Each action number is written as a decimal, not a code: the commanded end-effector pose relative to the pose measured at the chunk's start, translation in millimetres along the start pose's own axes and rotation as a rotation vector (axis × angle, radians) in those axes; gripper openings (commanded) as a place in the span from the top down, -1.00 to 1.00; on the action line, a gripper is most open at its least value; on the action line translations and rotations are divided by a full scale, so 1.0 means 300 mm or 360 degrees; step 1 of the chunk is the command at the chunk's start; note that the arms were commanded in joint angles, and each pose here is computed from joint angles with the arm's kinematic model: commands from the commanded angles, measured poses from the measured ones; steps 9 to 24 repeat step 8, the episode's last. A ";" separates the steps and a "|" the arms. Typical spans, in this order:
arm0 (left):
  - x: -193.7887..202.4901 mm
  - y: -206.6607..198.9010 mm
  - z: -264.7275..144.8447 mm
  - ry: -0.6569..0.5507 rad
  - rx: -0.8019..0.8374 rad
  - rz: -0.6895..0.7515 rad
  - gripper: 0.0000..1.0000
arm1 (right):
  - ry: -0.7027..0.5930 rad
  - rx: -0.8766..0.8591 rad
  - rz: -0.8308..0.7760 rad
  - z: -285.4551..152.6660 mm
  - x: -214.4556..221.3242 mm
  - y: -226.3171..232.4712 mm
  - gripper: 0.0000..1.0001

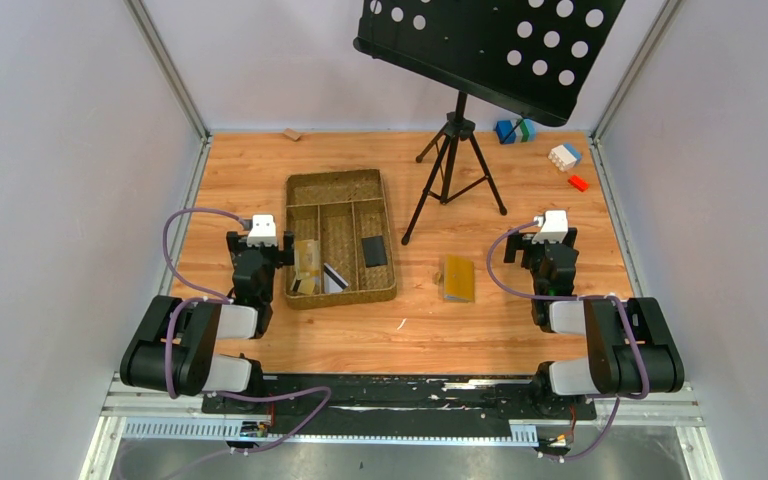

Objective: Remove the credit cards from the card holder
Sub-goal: Reset both arms

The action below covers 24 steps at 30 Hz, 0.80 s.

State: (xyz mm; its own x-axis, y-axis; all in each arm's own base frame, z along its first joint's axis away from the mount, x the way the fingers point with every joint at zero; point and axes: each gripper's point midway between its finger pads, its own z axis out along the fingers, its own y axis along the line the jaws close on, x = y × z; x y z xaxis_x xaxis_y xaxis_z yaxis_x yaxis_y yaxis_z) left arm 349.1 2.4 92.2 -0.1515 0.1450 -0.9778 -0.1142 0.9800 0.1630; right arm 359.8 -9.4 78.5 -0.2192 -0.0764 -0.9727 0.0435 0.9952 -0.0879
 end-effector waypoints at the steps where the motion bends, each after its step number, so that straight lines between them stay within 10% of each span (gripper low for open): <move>1: -0.044 0.004 0.012 -0.0076 -0.0001 0.0002 -1.00 | -0.0112 -0.0001 0.0008 0.020 -0.075 0.001 -1.00; 24: -0.040 0.002 0.023 -0.0056 0.0039 -0.0015 -1.00 | -0.0111 -0.0002 0.0006 0.020 -0.074 0.002 -1.00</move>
